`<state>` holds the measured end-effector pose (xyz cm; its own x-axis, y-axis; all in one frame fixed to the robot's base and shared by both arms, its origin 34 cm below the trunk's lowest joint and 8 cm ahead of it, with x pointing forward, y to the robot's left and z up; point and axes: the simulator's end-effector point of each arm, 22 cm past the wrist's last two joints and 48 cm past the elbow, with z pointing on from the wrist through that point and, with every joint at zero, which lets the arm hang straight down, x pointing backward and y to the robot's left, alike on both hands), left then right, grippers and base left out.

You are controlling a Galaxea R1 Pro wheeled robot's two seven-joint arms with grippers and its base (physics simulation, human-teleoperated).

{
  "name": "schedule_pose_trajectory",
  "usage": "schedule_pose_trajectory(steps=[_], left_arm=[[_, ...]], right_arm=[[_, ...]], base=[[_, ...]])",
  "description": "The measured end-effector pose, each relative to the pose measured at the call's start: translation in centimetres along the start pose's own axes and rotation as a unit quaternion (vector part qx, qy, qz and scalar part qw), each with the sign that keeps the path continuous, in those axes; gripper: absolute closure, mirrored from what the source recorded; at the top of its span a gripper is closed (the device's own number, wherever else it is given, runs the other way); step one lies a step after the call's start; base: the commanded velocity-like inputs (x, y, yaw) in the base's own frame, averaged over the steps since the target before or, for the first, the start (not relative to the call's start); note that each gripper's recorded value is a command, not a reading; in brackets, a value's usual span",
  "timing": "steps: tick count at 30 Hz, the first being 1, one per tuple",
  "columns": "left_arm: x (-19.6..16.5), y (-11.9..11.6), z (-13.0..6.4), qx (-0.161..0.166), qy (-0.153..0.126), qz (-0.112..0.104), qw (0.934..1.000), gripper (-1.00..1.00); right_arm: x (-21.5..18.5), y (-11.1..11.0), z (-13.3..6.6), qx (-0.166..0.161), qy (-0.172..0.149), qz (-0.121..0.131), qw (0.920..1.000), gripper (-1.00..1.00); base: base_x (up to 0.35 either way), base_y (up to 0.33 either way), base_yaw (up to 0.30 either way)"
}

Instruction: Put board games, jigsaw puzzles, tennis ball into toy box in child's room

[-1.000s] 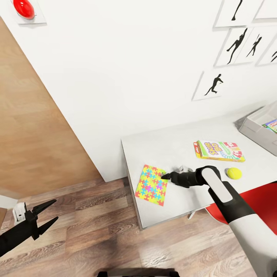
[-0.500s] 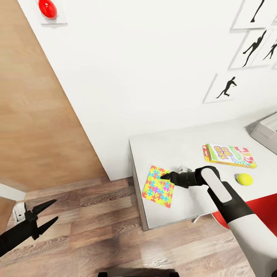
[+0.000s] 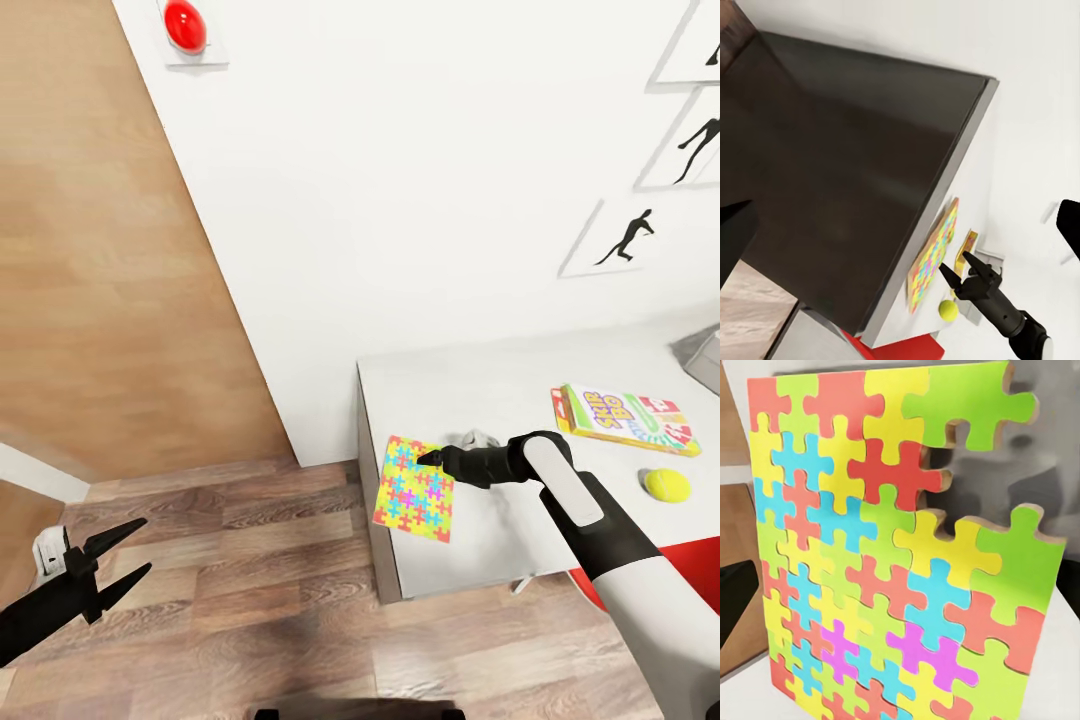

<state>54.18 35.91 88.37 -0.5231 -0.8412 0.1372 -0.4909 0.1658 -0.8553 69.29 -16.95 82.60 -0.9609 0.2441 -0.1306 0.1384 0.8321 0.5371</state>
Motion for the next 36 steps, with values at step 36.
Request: schedule_pose_trajectory(steps=[36], left_arm=[[-0.01,-0.05,0.0,0.001,0.0,0.0,1.0,-1.0]], right_arm=[[-0.09,-0.04,-0.08,-0.001,-0.001,0.001,1.0,-1.0]], base=[[0.0,0.0,0.07]])
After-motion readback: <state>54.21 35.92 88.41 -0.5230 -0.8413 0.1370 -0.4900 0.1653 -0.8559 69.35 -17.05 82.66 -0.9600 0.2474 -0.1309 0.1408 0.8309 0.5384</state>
